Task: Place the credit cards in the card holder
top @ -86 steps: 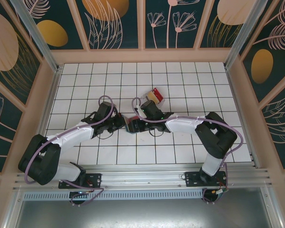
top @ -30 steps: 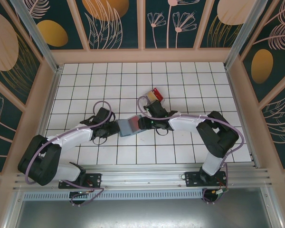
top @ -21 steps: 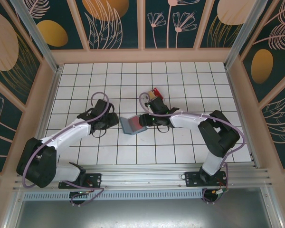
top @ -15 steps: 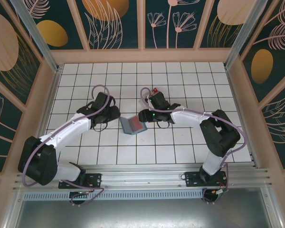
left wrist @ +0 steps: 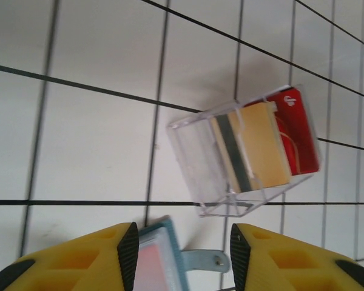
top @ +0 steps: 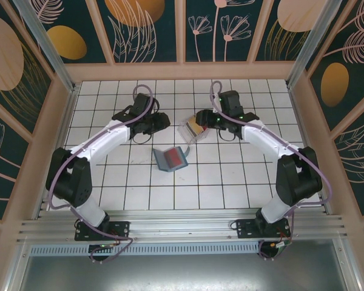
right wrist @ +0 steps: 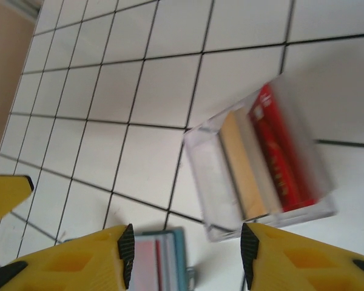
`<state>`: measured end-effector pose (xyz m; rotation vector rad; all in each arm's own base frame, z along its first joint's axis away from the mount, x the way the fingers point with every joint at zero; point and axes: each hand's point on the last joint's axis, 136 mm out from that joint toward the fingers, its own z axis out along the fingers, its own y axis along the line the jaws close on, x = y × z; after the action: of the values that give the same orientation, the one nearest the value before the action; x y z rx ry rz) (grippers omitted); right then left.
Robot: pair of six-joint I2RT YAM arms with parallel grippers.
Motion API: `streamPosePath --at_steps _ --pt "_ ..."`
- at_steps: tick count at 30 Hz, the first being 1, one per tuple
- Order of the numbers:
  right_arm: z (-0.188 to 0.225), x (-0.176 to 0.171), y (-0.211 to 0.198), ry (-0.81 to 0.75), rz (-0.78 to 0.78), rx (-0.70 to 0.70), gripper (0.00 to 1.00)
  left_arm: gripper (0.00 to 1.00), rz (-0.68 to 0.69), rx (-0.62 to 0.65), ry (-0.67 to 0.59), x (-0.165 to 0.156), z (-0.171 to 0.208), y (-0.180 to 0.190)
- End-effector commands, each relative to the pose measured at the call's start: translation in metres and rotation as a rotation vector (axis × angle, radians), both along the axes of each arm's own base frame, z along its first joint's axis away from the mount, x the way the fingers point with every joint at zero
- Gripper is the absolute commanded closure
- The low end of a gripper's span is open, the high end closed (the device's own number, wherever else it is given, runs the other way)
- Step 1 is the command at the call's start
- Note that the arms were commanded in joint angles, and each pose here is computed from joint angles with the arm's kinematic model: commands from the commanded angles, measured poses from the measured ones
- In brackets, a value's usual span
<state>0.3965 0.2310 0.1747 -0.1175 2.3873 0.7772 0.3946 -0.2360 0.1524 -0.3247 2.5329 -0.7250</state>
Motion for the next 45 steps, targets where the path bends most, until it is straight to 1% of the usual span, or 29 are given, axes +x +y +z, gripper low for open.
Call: streamPosePath --at_steps 1,4,8,13,16,20,22,25,27,34,39,45 --pt "-0.002 0.003 -0.016 0.027 -0.017 -0.042 0.48 0.55 -0.045 -0.137 0.020 0.007 0.003 -0.026" --pt "-0.003 0.008 -0.018 0.030 -0.022 -0.043 0.48 0.56 -0.036 -0.198 0.039 0.006 -0.006 -0.037" --pt "-0.013 0.011 -0.019 0.054 -0.016 -0.071 0.47 0.56 -0.025 -0.246 0.046 0.000 -0.015 -0.046" --pt "-0.032 0.023 -0.026 0.067 -0.030 -0.152 0.46 0.56 0.052 -0.285 0.025 0.002 -0.028 -0.042" --pt "-0.044 0.033 -0.028 0.072 -0.026 -0.206 0.45 0.56 0.050 -0.328 0.014 0.005 -0.031 -0.058" --pt "-0.057 0.045 -0.032 0.080 -0.024 -0.278 0.44 0.55 0.028 -0.298 0.025 0.010 -0.049 -0.079" --pt "-0.059 0.050 -0.033 0.079 -0.022 -0.297 0.44 0.55 0.046 -0.277 0.040 0.013 -0.063 -0.078" --pt "-0.066 0.051 -0.027 0.099 0.007 -0.290 0.43 0.53 0.085 -0.242 0.048 0.014 -0.077 -0.070" --pt "-0.069 0.049 -0.021 0.108 0.031 -0.278 0.43 0.53 0.105 -0.233 0.043 0.014 -0.081 -0.066" --pt "-0.077 0.052 -0.018 0.112 0.044 -0.287 0.43 0.52 0.105 -0.213 0.051 0.015 -0.091 -0.065" --pt "-0.081 0.055 -0.018 0.116 0.042 -0.296 0.43 0.51 0.092 -0.220 0.078 0.017 -0.104 -0.073" --pt "-0.090 0.057 -0.016 0.132 0.051 -0.304 0.43 0.51 0.086 -0.213 0.079 0.021 -0.106 -0.077"
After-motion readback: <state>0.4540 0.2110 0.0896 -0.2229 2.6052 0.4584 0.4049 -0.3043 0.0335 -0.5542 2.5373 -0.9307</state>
